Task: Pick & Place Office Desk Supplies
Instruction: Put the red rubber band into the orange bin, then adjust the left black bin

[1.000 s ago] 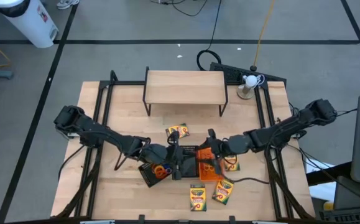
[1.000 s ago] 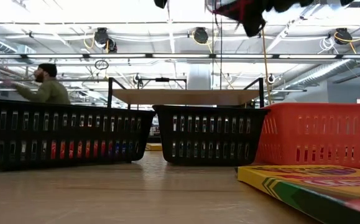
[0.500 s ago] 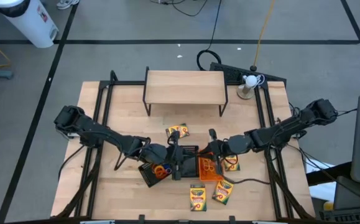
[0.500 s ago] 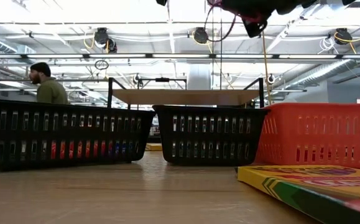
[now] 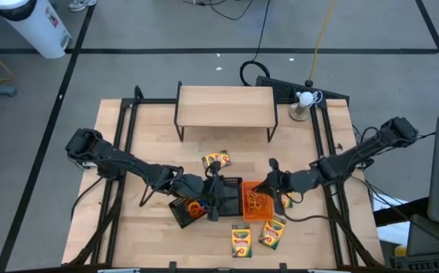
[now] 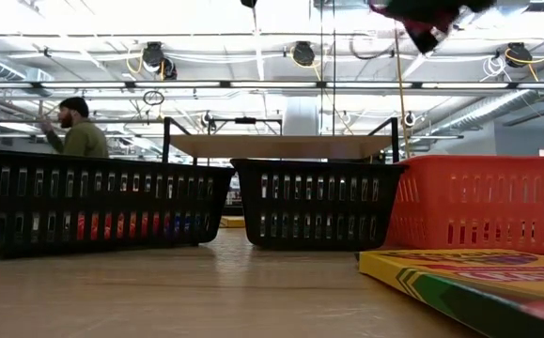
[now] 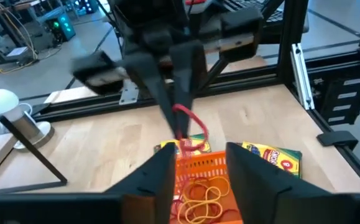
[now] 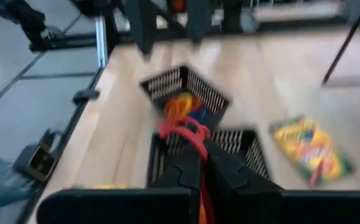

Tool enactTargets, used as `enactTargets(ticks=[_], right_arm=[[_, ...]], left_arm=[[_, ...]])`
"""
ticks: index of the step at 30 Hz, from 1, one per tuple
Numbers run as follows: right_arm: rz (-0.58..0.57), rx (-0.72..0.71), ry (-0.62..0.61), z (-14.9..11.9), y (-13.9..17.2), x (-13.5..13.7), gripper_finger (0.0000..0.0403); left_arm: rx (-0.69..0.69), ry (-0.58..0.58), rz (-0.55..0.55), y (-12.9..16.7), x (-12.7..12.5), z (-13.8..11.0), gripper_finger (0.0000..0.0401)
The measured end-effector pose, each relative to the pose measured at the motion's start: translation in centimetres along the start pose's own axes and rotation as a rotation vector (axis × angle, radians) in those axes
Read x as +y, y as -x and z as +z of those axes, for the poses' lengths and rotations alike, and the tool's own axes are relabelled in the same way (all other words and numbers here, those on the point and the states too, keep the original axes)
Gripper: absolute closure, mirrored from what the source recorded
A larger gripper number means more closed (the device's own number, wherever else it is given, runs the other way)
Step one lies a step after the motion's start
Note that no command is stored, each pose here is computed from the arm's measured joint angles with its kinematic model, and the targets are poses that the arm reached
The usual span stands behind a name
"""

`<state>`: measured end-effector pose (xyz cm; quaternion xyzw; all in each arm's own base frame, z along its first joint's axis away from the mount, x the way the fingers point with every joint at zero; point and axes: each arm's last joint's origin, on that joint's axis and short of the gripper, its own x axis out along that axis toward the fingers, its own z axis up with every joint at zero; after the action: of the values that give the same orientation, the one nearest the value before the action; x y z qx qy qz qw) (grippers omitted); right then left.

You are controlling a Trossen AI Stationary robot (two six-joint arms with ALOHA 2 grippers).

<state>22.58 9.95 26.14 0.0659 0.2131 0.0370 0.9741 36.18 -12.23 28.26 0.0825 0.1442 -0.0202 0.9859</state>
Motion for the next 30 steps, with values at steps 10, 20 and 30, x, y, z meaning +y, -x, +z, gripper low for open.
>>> enactTargets(ticks=[10, 20, 30], right_arm=[[-0.059, 0.251, -0.248, -2.9, 0.0, 0.2, 0.0402], [0.072, 0.274, -0.236, -5.5, -1.4, 0.2, 0.0369], [0.101, 0.267, -0.247, -6.5, -1.5, -0.1, 0.0243]], left_arm=[[-0.019, 0.029, 0.055, 0.7, 0.4, 0.7, 0.0206], [-0.019, -0.003, 0.059, 0.7, 0.5, 0.7, 0.0225], [-0.043, 0.006, 0.053, 0.7, 0.5, 0.9, 0.0226]])
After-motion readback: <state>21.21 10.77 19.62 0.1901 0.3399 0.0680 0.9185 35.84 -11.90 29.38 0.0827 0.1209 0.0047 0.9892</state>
